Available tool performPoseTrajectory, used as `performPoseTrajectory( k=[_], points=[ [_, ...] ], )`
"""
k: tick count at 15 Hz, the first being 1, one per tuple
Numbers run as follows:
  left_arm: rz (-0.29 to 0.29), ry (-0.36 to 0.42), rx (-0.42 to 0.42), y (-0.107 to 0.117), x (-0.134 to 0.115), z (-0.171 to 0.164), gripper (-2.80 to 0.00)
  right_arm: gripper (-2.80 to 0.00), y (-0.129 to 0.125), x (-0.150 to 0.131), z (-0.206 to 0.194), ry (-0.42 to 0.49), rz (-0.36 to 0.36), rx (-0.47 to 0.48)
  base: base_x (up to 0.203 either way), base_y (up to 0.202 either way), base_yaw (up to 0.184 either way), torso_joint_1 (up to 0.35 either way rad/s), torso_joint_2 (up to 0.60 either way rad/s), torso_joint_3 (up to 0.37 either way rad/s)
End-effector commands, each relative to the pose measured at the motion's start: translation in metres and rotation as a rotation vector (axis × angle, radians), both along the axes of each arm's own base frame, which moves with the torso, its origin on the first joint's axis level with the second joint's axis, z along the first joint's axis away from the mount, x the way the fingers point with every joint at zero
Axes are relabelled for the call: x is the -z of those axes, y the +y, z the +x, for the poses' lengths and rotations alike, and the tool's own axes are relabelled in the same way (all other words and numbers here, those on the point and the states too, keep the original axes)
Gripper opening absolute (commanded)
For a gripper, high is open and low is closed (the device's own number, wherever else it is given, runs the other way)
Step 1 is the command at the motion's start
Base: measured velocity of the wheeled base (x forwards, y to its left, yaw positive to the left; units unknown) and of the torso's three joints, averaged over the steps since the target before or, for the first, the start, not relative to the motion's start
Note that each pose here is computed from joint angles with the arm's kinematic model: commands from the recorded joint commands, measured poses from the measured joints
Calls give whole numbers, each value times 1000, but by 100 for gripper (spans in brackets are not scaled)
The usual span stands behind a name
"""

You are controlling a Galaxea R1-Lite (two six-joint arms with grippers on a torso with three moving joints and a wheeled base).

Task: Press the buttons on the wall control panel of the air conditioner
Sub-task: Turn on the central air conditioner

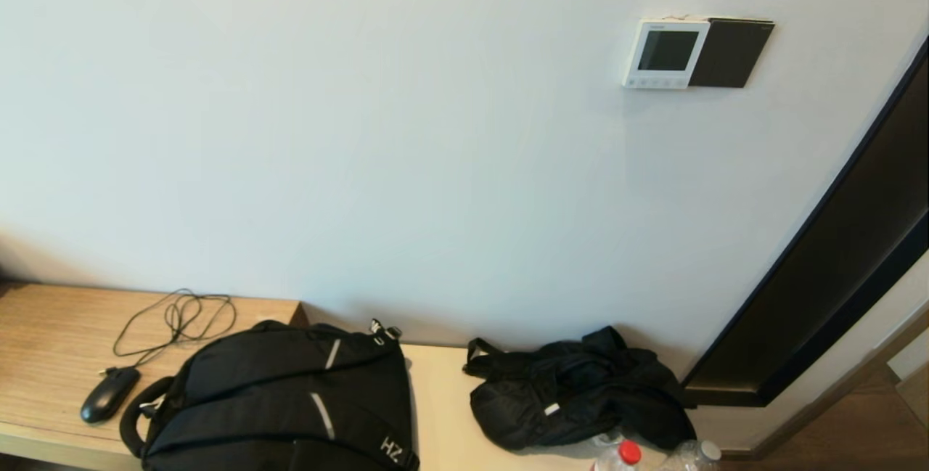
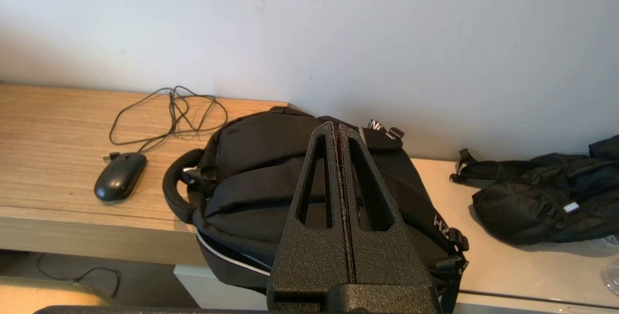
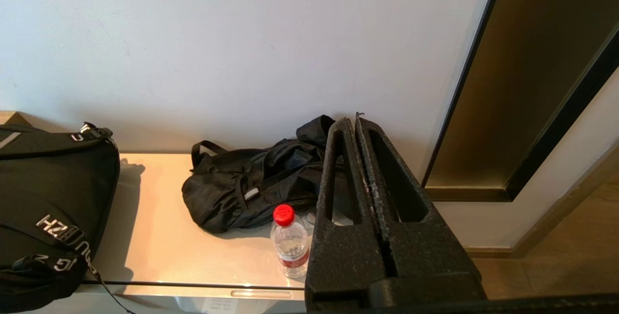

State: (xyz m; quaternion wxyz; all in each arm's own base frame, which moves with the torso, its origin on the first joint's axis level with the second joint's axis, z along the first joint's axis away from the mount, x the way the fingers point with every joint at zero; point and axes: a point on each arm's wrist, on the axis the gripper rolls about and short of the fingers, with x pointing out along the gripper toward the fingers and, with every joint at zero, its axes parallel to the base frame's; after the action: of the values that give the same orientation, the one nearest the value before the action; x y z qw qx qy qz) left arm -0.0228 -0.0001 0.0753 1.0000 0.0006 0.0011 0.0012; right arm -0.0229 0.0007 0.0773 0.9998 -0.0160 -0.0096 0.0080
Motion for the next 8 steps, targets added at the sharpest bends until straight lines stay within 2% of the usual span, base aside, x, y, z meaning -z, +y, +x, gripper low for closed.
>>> performPoseTrajectory(
  k=[1,8],
  points=[
    [0,-1,-1,0,0,0,-280,-280,0,0,0,-1,-1,0,0,0,0,0,0,0],
    [0,-1,-1,0,0,0,-280,-280,0,0,0,-3,1,-1,0,0,0,0,0,0]
  ],
)
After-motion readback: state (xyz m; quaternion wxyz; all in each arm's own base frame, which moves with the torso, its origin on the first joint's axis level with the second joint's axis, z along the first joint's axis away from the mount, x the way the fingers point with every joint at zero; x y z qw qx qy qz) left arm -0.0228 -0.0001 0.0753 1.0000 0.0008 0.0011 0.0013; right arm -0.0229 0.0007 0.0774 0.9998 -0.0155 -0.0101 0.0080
